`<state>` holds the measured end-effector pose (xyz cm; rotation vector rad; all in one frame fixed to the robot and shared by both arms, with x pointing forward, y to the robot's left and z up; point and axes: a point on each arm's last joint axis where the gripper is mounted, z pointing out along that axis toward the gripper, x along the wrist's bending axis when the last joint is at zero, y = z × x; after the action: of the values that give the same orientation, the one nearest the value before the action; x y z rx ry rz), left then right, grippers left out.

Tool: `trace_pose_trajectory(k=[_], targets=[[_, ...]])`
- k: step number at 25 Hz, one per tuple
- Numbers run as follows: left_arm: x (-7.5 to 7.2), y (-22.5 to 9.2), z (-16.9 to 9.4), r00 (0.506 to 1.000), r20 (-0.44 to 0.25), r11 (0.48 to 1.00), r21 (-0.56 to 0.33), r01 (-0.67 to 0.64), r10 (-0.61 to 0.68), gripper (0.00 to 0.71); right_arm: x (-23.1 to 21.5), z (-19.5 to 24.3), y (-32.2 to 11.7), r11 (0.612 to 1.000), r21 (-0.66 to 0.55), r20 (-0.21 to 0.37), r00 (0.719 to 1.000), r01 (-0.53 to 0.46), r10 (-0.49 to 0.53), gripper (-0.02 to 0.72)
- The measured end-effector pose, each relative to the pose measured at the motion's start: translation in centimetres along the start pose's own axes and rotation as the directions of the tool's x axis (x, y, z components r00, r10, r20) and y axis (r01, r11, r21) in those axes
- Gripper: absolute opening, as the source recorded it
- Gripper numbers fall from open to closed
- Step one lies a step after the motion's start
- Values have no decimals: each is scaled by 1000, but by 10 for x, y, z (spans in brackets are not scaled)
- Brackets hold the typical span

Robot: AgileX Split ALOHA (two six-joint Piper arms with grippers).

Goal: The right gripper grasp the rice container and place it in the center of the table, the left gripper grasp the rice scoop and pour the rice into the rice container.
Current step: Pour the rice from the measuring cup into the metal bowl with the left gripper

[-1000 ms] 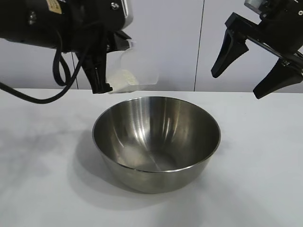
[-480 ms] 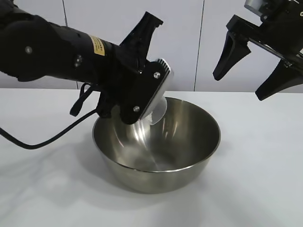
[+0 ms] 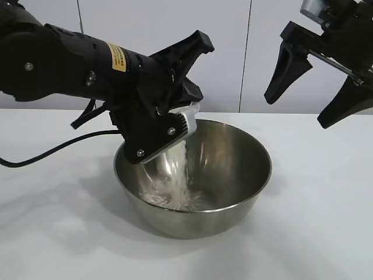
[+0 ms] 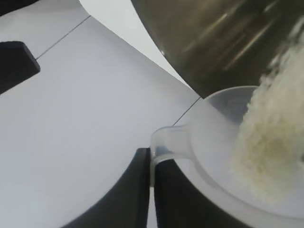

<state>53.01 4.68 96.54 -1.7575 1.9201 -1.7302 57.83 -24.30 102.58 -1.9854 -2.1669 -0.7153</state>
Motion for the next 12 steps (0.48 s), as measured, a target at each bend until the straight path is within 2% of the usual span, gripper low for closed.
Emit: trace_pose_trajectory(k=[6, 12], targets=[[1, 0, 0, 997, -11, 997, 3, -81, 81, 12, 0, 0, 0, 1000, 1, 2, 1000, 2, -2, 642], [6, -3, 0, 992, -67, 994, 40, -103, 105, 12, 0, 0, 0, 1000, 1, 2, 1000, 2, -2, 642]])
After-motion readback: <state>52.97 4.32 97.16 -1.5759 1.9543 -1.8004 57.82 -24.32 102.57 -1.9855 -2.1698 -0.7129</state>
